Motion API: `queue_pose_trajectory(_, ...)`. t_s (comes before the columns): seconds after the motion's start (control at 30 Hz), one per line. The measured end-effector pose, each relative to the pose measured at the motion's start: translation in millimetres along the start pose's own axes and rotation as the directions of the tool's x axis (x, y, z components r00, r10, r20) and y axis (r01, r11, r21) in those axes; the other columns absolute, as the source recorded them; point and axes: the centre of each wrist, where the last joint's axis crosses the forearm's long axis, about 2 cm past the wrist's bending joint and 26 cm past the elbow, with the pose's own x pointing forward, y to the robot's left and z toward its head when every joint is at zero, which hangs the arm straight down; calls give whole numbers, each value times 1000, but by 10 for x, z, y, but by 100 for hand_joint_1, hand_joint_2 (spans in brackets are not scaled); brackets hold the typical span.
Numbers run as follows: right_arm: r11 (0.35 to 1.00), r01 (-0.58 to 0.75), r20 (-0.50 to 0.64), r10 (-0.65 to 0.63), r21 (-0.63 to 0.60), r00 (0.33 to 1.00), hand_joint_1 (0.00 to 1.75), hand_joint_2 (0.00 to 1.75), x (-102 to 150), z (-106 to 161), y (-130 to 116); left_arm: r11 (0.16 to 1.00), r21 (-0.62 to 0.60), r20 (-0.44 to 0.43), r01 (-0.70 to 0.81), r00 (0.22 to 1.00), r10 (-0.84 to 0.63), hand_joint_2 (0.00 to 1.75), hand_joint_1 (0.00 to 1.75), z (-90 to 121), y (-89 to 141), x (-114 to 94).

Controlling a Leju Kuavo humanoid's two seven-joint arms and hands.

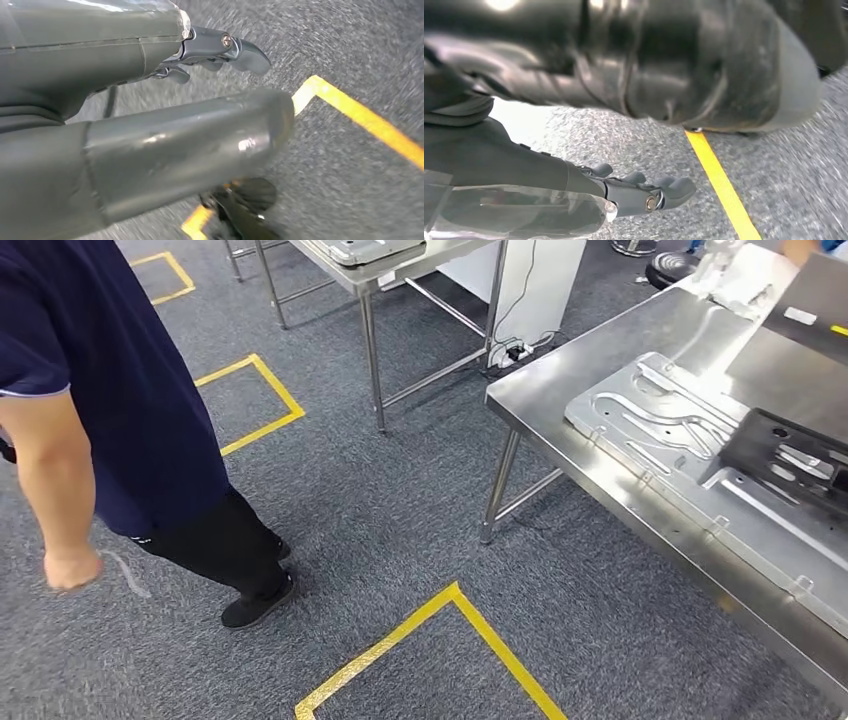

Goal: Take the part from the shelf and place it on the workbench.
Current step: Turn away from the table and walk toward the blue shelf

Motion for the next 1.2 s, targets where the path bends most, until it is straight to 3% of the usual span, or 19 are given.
queue_pose_trajectory(0.13,998,67,16,-67,-12,998,0,0,45,-6,45,994,44,-17,-104,994,105,0,0,-1,-6,5)
queue_pose_trajectory(0.37,996,94,6,-94,-11,996,0,0,54,-1,94,988,61,-43,-145,988,147,0,0,5,-16,-5)
queue_pose_trajectory(1.2,998,38,-39,-36,41,999,0,0,70,-2,120,994,36,-52,-104,993,106,0,0,5,-26,-1)
